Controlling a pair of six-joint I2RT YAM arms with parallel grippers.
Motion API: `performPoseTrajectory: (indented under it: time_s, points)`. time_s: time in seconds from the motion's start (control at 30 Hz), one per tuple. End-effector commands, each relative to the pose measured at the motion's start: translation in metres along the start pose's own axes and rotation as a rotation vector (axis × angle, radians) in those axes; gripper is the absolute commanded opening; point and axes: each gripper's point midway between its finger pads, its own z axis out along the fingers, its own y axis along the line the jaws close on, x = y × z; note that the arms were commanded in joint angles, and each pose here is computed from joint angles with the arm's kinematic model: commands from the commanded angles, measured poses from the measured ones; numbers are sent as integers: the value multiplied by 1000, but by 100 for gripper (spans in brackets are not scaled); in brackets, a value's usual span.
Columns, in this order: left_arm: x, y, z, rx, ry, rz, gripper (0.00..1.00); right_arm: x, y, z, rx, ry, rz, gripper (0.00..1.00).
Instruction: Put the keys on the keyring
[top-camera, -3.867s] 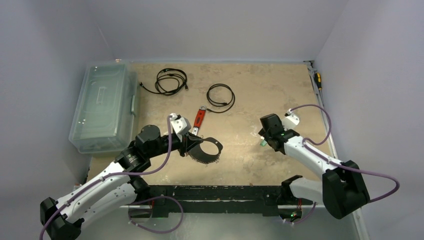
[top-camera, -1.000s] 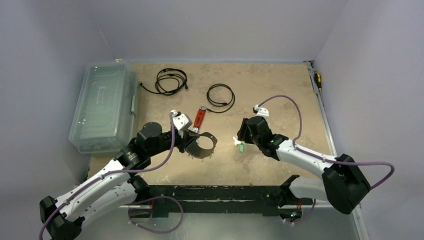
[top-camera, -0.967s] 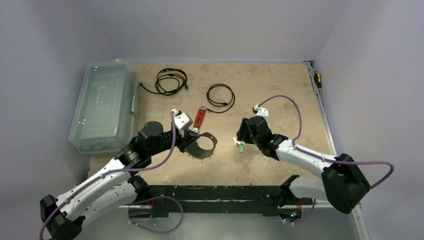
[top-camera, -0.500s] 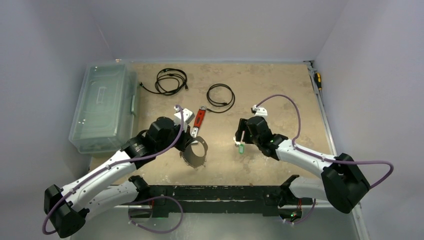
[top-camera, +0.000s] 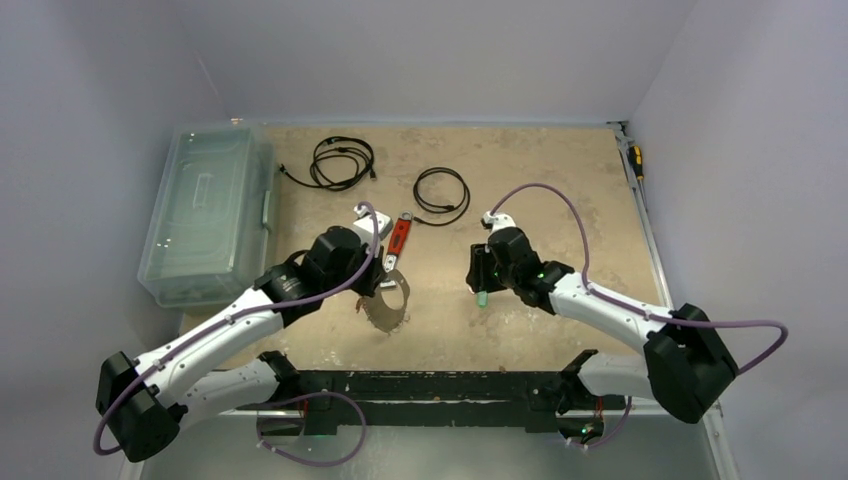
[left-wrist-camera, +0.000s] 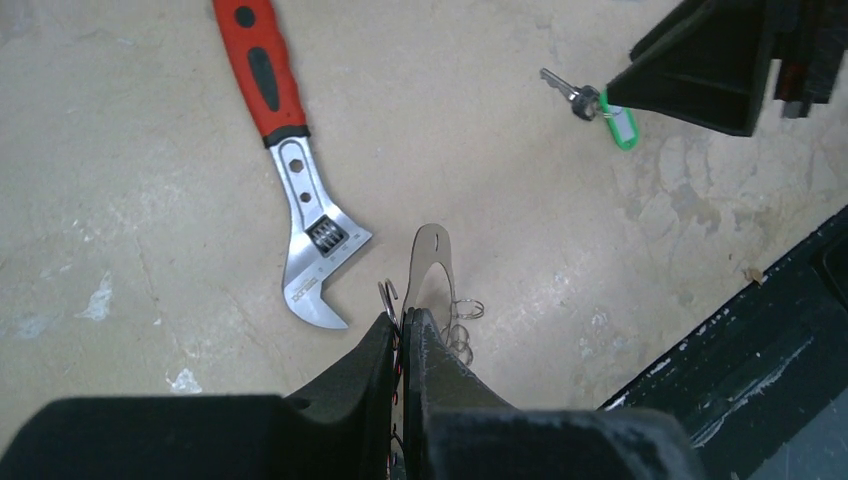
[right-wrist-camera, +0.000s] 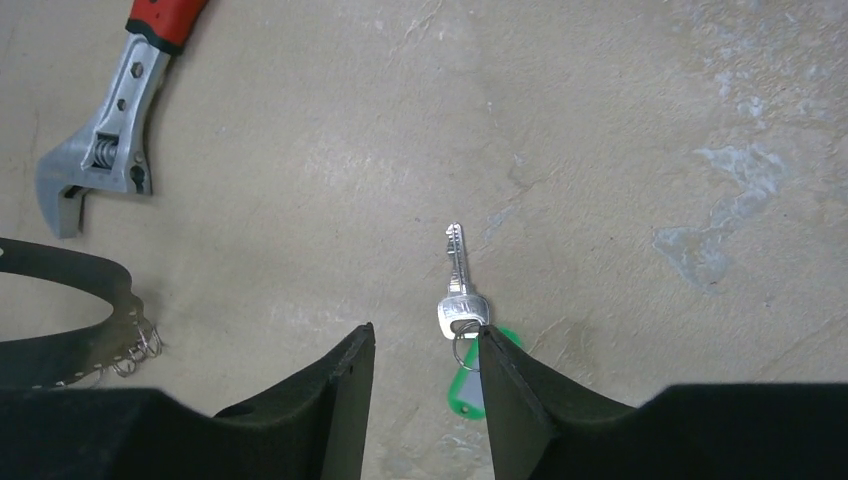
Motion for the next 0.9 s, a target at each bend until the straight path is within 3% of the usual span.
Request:
performPoseTrajectory:
  time_s: [0.0, 0.37, 0.87]
  points:
    - [-11, -24, -3, 129, 15, 57, 0, 5, 5, 3, -6, 69, -57, 45]
    - [-14, -40, -9, 222, 0, 61, 0, 18, 11, 16, -16, 147, -94, 38]
    - [-27, -17, -16, 106, -119, 86, 0, 9, 6, 20, 46, 135, -108, 39]
